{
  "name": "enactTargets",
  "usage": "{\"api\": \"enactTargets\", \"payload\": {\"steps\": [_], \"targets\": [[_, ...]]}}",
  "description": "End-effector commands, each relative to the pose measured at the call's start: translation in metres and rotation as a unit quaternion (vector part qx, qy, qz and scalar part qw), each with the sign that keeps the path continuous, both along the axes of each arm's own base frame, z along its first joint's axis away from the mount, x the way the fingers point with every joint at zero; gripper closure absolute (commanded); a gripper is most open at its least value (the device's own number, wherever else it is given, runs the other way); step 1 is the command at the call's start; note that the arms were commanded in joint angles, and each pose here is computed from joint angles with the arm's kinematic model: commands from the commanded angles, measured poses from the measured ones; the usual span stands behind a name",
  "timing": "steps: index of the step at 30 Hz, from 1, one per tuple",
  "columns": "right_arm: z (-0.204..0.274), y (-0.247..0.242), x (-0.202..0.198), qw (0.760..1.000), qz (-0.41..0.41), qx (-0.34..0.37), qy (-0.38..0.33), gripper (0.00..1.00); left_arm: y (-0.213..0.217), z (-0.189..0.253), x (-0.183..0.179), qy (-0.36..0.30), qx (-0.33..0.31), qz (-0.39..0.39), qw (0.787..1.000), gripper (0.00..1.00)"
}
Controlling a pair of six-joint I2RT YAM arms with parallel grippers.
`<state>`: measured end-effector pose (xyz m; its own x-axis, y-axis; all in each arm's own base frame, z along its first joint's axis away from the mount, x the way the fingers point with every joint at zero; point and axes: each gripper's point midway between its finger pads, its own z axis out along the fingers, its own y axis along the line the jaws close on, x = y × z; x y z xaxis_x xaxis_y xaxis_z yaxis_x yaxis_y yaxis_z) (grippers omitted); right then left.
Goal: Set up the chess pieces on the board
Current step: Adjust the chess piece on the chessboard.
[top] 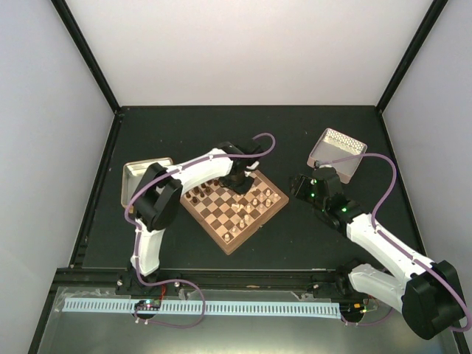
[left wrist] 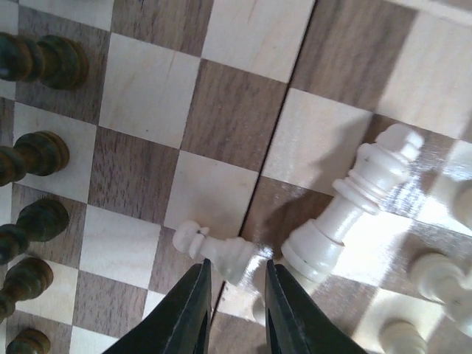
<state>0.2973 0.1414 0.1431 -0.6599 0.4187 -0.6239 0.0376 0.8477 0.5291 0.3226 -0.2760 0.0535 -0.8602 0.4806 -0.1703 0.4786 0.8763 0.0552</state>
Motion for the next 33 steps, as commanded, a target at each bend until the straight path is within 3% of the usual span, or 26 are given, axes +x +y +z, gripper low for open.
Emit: {"api": "enactTargets", "payload": {"steps": [1, 8, 17, 24, 33], "targets": [[0.003, -0.001, 0.003, 1.000, -0.004, 0.005, -0.009, 0.41, -0.013, 0.040, 0.002, -0.025, -0.059, -0.012, 0.998, 0.77], [0.003, 0.000, 0.002, 1.000, -0.001, 0.007, -0.009, 0.41, -0.023, 0.038, -0.011, 0.002, -0.090, -0.022, 0.996, 0.78], [0.002, 0.001, 0.002, 1.000, 0.002, 0.010, -0.009, 0.41, -0.021, 0.013, -0.019, 0.029, -0.080, -0.032, 0.996, 0.75], [0.004, 0.005, 0.002, 1.000, 0.016, 0.009, -0.013, 0.41, -0.018, 0.011, -0.012, 0.010, -0.076, -0.020, 0.997, 0.73], [0.022, 0.046, 0.006, 0.985, 0.167, -0.028, -0.035, 0.41, 0.002, 0.020, -0.003, -0.043, -0.111, 0.065, 0.991, 0.76]]}}
